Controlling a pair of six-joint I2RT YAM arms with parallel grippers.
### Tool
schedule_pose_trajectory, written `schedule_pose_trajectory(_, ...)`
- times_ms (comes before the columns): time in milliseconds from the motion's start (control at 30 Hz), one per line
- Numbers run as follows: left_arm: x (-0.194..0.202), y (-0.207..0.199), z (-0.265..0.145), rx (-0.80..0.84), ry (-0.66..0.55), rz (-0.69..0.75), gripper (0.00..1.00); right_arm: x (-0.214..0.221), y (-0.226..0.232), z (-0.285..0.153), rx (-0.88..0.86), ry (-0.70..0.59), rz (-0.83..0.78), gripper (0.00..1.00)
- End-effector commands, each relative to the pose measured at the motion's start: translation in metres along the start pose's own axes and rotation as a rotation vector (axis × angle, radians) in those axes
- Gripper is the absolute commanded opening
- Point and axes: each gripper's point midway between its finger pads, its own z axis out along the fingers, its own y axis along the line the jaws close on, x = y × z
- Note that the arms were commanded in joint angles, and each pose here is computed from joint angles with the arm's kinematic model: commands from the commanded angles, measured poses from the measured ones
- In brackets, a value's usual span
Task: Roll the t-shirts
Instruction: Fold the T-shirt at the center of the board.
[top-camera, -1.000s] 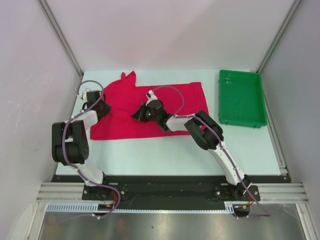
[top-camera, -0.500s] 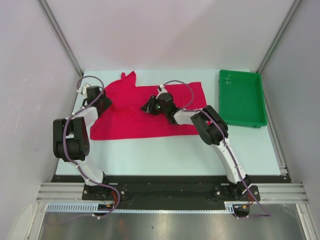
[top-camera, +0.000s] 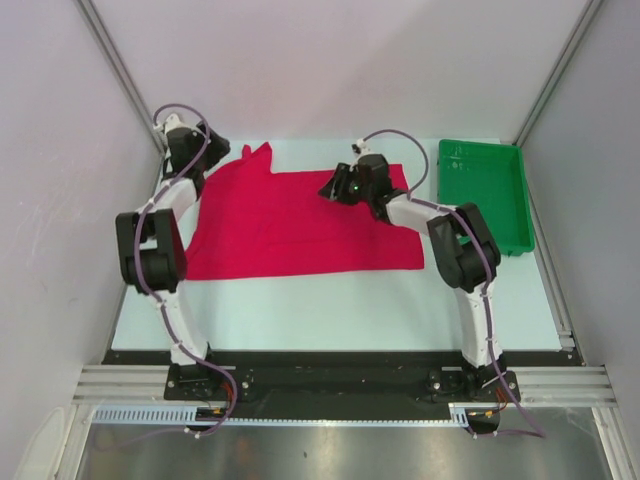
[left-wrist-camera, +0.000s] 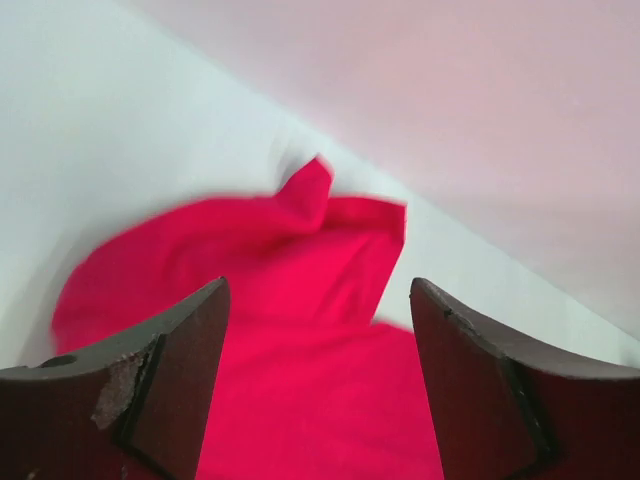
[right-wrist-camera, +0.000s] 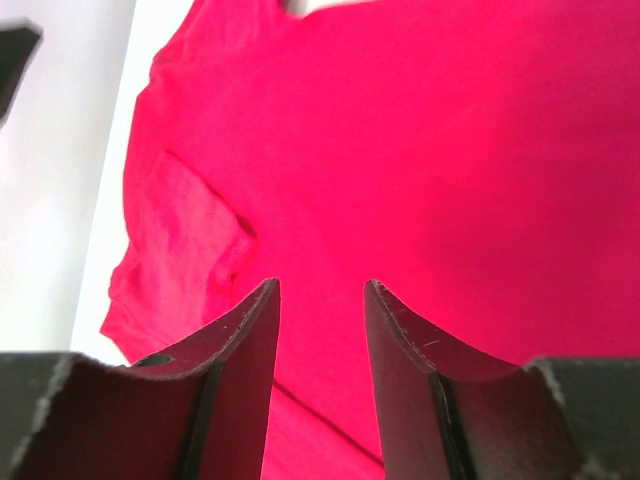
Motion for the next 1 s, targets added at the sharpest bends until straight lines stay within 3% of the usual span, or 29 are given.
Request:
schedule_pose_trajectory(0,-0.012,-0.018,0.042,0.094,0.03,0.12,0.77,-0.016,0.005,-0.029,0.01,0.012,-0.099,0.45)
schedule_pose_trajectory(133,-0.024,-0.024,0.082,0.135,0.016,0.271,0.77,-0.019,0.006,-0.038,0.01,0.017,-0.148,0.45)
schedule_pose_trajectory(200,-0.017,-0.013,0.093,0.109,0.073,0.318,0.79,-0.021,0.003,-0.04,0.012,0.018,-0.164,0.44)
schedule_pose_trajectory(233,-0.04,-0.029,0.096,0.141,0.034,0.375,0.8,-0.023,0.002,-0.041,0.011,0.015,-0.167,0.44)
schedule_pose_trajectory(267,-0.01,-0.008,0.11,0.115,0.128,0.385,0.8,-0.024,-0.001,-0.042,0.013,0.015,-0.166,0.45)
schedule_pose_trajectory(333,-0.015,-0.024,0.117,0.2,0.132,0.42,0.83,-0.026,-0.001,-0.043,-0.004,0.016,-0.165,0.45)
schedule_pose_trajectory(467,0.011,-0.022,0.13,0.284,0.168,0.361,0.88,-0.027,-0.007,-0.042,-0.007,0.016,-0.16,0.44)
schedule_pose_trajectory(633,0.033,-0.031,0.144,0.373,0.186,0.217,0.88,-0.03,-0.019,-0.043,0.011,0.016,-0.147,0.44)
schedule_pose_trajectory(733,0.036,-0.037,0.149,0.413,0.179,0.146,0.84,-0.027,-0.026,-0.041,0.019,0.025,-0.138,0.44)
schedule_pose_trajectory(967,0.058,-0.029,0.161,0.319,0.212,-0.005,0.74,-0.03,-0.038,-0.042,0.006,0.032,-0.094,0.43)
